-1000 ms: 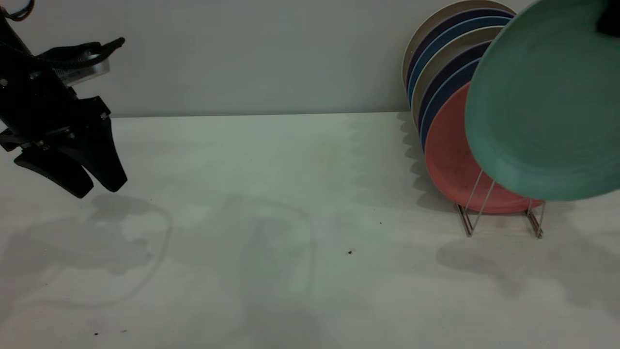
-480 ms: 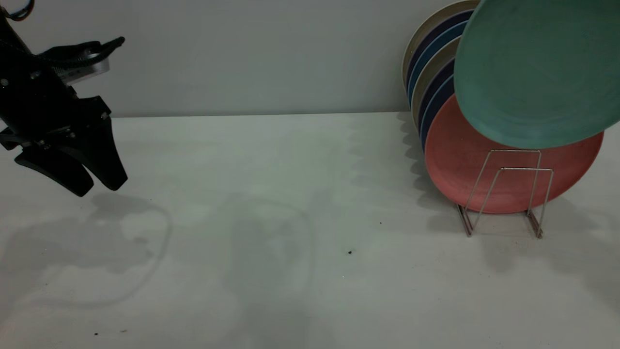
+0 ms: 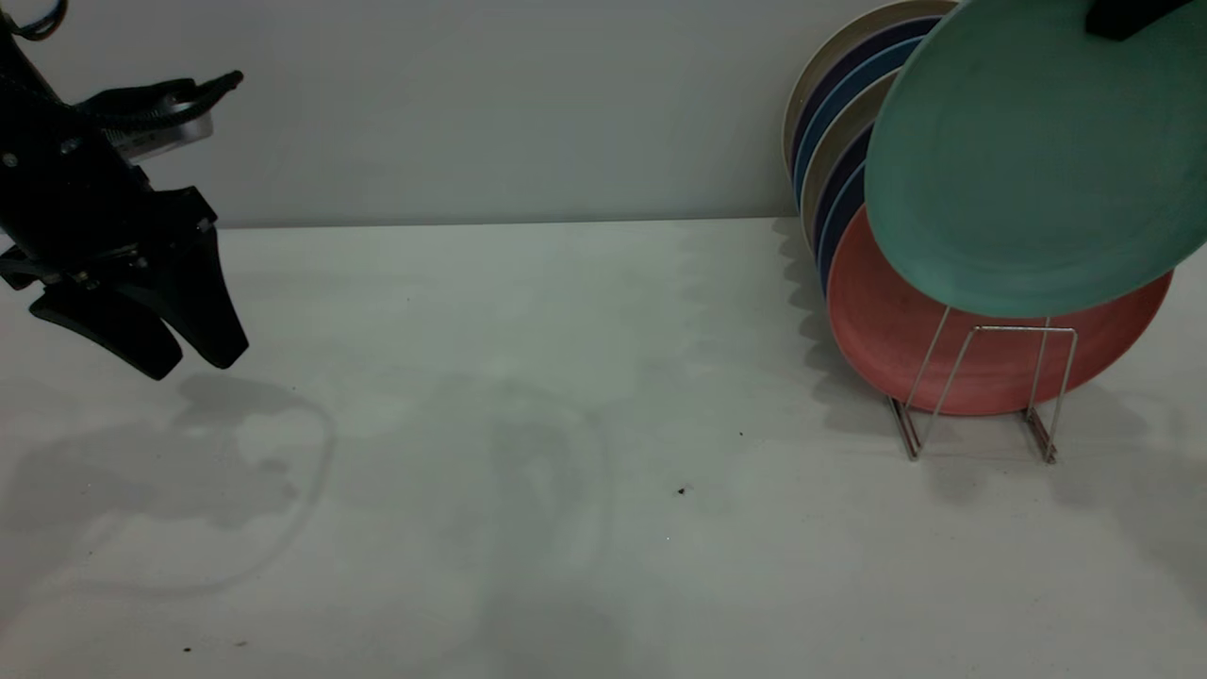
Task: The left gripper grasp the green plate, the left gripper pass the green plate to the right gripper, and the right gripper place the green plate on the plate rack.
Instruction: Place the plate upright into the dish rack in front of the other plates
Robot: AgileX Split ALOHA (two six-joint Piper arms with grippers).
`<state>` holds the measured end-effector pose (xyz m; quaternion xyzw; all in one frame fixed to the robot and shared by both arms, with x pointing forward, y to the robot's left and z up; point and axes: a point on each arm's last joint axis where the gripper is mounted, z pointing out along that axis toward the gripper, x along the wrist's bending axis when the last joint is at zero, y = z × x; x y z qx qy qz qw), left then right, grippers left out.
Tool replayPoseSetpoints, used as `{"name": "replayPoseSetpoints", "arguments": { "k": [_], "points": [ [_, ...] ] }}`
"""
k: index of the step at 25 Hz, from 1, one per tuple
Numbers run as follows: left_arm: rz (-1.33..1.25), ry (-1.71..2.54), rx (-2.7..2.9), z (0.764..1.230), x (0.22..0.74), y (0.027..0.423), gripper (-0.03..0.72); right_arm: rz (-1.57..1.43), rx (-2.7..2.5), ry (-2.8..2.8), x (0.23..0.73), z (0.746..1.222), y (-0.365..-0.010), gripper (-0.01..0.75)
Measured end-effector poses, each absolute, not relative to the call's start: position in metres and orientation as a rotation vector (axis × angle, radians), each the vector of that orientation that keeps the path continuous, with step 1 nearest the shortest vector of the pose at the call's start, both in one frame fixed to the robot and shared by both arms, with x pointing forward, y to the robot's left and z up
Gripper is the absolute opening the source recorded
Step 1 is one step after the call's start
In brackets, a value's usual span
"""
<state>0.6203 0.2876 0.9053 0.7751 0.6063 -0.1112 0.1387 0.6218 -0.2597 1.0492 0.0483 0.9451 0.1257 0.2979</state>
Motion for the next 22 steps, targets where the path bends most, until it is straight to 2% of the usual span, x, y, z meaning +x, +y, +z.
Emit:
{"name": "replayPoseSetpoints", "arguments": {
  "k": [16,19,22],
  "points": [
    [-0.320,1.766,2.231,0.905,0.621,0.288,0.580,0.356,0.245,2.555,0.628,1.031,-0.260,0.090],
    [-0.321,1.771,2.228,0.905,0.621,0.288,0.580,0.366,0.281,2.554,0.629,1.031,-0.260,0.108],
    [-0.321,1.772,2.227,0.905,0.621,0.288,0.580,0.373,0.300,2.569,0.627,1.030,-0.260,0.157]
  ]
}}
